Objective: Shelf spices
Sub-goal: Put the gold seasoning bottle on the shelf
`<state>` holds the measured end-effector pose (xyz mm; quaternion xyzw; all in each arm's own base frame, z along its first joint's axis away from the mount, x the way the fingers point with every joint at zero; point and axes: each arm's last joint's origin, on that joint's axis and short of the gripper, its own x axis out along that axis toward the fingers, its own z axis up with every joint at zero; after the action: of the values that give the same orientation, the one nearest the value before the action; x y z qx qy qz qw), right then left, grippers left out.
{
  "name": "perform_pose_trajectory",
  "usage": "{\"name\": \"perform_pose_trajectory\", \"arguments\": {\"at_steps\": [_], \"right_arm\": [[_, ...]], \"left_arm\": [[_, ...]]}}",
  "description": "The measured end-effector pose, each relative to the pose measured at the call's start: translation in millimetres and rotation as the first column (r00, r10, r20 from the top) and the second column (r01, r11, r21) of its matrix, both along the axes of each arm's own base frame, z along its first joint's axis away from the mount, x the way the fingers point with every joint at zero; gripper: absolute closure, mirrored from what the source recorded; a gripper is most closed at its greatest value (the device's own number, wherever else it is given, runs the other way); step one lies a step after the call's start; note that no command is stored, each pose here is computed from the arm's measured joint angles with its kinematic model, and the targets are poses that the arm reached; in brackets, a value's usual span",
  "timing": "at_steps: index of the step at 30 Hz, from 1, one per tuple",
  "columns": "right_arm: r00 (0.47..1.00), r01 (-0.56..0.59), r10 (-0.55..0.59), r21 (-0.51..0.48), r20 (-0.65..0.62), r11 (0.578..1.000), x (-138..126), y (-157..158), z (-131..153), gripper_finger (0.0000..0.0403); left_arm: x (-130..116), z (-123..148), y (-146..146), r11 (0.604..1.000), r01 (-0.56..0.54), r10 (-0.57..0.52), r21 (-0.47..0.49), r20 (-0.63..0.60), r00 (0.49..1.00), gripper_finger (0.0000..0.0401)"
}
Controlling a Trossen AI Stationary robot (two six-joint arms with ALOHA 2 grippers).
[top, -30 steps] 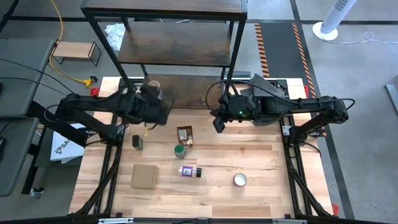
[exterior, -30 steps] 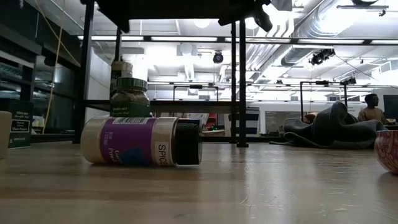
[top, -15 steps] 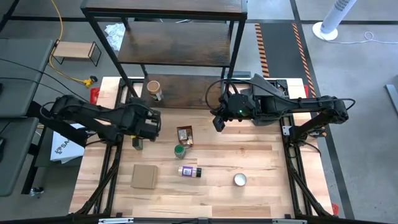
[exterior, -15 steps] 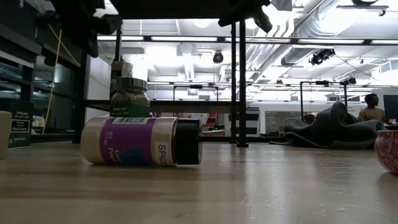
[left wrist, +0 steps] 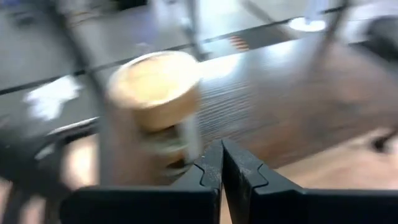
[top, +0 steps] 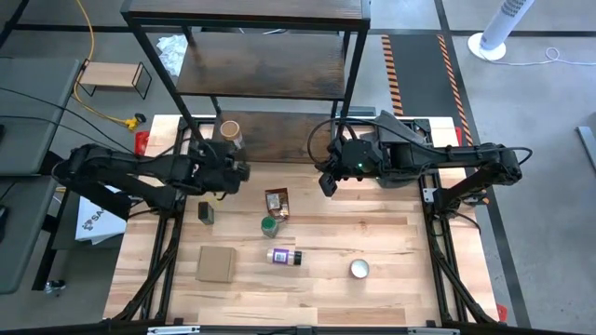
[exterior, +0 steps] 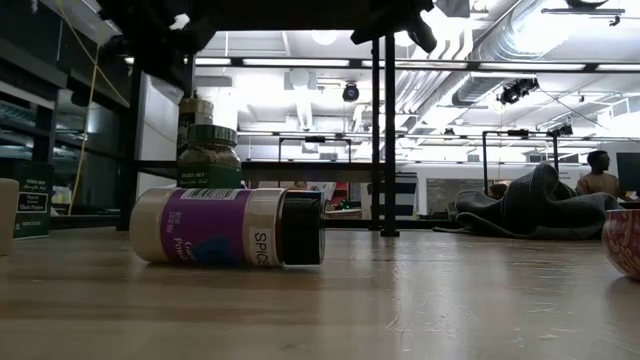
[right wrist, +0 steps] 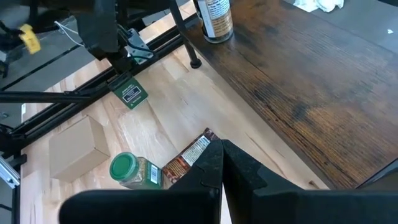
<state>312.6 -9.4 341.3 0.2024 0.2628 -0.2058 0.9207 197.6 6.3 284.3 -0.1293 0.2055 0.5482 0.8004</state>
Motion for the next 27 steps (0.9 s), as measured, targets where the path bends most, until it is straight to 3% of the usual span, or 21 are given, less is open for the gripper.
{"name": "perform_pose_trajectory", "arguments": {"at_steps": [3, 5, 8, 12, 17, 27], "right_arm": [[1.000, -0.002, 0.002, -0.002, -0.002, 1.000, 0.0, 0.0, -0.1, 0.0403], [1.000, -0.002, 0.002, -0.003, -0.001, 1.000, 0.0, -0.2, 0.0, 0.0403], [1.000, 0.000, 0.000, -0.003, -0.002, 1.000, -0.1, -0.5, 0.0, 0.0403], [1.000, 0.000, 0.000, -0.003, -0.003, 1.000, 0.0, -0.5, -0.2, 0.0403], [1.000, 0.000, 0.000, -0.003, -0.003, 1.000, 0.0, -0.4, -0.2, 0.0403], [1.000, 0.006, -0.006, -0.008, -0.003, 1.000, 0.0, -0.7, -0.2, 0.0403]], "left_arm": [[17.4, 9.2, -4.2, 0.987, 0.161, -0.161, 0.029, 0.014, 0.987, 0.0401], [27.8, 11.8, -3.9, 0.976, 0.203, -0.206, 0.073, 0.031, 0.978, 0.0401], [33.3, 6.1, 7.1, 0.983, 0.151, -0.156, 0.104, 0.039, 0.987, 0.0401], [32.7, -7.5, 24.4, 0.995, 0.067, -0.071, 0.074, 0.050, 0.996, 0.0401], [31.8, -26.2, 44.4, 0.997, 0.074, -0.074, 0.005, 0.077, 0.994, 0.0401], [32.4, -32.0, 64.0, 0.999, -0.001, -0.004, 0.034, 0.159, 0.987, 0.0401]]}}
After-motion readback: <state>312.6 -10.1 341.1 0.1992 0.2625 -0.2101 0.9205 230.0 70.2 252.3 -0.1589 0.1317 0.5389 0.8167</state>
